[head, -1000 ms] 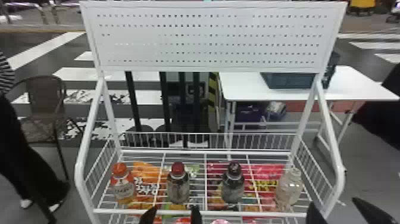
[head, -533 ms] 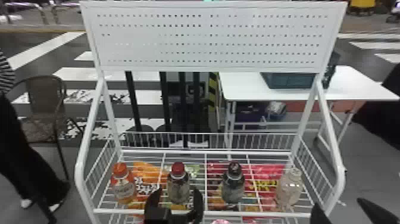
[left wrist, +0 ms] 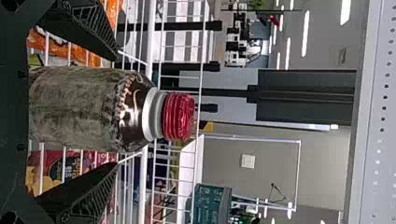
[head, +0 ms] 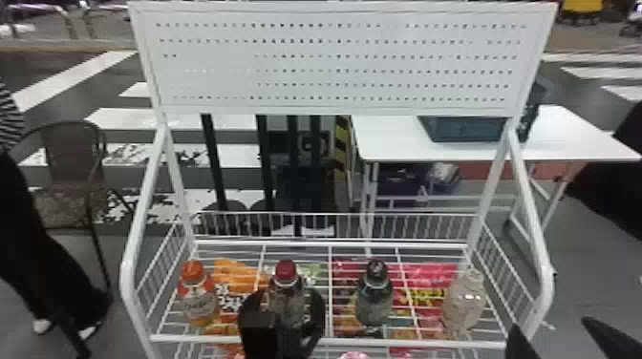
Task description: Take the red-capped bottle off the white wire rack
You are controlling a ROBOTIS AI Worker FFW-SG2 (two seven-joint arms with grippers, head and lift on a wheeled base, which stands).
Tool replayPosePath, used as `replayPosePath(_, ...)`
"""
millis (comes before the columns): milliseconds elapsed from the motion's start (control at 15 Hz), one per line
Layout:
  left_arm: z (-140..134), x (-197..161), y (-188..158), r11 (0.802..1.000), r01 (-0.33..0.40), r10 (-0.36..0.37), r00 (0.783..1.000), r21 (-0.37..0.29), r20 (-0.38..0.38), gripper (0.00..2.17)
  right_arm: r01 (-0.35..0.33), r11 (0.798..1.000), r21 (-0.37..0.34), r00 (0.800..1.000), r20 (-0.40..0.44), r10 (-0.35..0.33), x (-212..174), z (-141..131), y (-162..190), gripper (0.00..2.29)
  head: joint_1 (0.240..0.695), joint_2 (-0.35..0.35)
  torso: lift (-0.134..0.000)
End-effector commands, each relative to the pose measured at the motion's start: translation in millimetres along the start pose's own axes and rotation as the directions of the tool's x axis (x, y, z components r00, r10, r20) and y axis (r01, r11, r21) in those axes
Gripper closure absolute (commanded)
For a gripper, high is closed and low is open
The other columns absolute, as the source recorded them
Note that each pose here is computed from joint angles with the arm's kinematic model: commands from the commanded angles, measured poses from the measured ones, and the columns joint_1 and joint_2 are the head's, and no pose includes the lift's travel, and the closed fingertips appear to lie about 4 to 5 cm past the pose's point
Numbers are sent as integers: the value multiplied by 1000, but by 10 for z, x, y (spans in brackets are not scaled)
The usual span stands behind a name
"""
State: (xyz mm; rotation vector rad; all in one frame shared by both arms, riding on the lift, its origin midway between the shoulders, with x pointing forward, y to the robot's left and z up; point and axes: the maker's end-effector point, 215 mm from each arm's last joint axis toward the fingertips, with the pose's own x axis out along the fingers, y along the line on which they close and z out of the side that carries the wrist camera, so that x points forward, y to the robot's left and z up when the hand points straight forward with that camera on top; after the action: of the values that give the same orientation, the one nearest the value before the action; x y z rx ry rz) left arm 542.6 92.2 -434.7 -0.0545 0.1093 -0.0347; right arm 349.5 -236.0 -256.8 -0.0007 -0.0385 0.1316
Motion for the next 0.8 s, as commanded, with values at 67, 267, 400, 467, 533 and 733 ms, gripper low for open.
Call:
replayPosePath(67, -2, 28, 47, 1000, 0, 0, 1000, 11, 1, 583, 4, 1000, 0, 1000, 2, -4, 1, 8, -21, 174, 499, 0, 0)
replayPosePath(267, 46, -18, 29, 1000, 6, -6, 1000, 5, 9, 1686, 2, 1000, 2, 1000, 0, -2, 29, -1, -14, 174, 499, 0, 0)
replayPosePath(400, 134, -98, -30, 1000, 17, -17, 1000, 6, 23, 1737, 1, 1000, 5, 1000, -1, -1, 40, -19, -5, 174, 499, 0, 0)
replayPosePath(467, 175, -152, -53, 1000, 21, -22, 999, 15, 29, 1737, 0, 1000, 6, 1000, -2, 0, 44, -30, 0, 174, 499, 0, 0)
replayPosePath(533, 267, -225, -82, 999, 28, -29, 999, 23, 40, 1737, 0, 1000, 7, 1000, -5, 0, 42, -47, -1, 174, 499, 0, 0)
replayPosePath(733, 529, -458, -54, 999, 18, -19, 999, 31, 38, 1733, 1, 1000, 8, 1000, -3, -1, 39, -53, -4, 174, 499, 0, 0)
